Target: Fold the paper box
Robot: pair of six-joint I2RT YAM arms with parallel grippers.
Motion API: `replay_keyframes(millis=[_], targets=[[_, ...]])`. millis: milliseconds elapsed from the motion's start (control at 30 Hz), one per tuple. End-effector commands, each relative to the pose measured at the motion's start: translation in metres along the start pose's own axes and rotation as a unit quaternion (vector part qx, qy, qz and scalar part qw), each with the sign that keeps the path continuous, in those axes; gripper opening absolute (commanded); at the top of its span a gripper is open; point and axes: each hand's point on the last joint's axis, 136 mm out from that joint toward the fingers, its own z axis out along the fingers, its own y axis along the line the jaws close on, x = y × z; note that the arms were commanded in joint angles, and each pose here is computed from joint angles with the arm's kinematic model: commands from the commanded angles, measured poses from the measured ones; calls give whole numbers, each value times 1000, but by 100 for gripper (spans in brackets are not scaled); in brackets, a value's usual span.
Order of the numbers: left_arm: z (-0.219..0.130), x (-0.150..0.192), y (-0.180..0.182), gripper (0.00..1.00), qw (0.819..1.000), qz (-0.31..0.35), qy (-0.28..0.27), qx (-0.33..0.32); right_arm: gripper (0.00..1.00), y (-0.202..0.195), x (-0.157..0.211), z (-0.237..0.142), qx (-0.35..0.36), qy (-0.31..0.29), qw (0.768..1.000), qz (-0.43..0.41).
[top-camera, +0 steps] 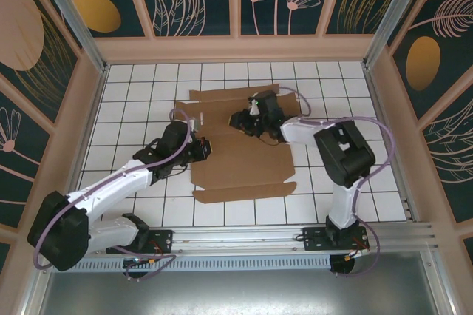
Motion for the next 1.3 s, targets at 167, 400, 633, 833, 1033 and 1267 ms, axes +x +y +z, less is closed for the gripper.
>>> replay_keyframes(millis=[167, 400, 633, 833, 1033, 1267], targets=[[16, -24, 14, 0, 996, -84, 20, 13, 27, -94, 23, -44, 212, 24, 973, -83], [42, -56, -5, 2, 996, -86, 32, 21, 23, -104, 59, -36, 187, 78, 977, -69], [100, -53, -8, 0, 990, -112, 78, 26, 13, -103, 96, -37, 164, 100, 981, -37], [135, -59, -19, 0, 989, -106, 99, 13, 14, -96, 90, -51, 184, 96, 976, -73], [165, -77, -17, 0, 991, -85, 104, -19, 28, -61, 22, -85, 133, 22, 988, -81], [200, -98, -10, 0, 991, -63, 103, -58, 60, -57, -79, -118, 153, -94, 983, -48]])
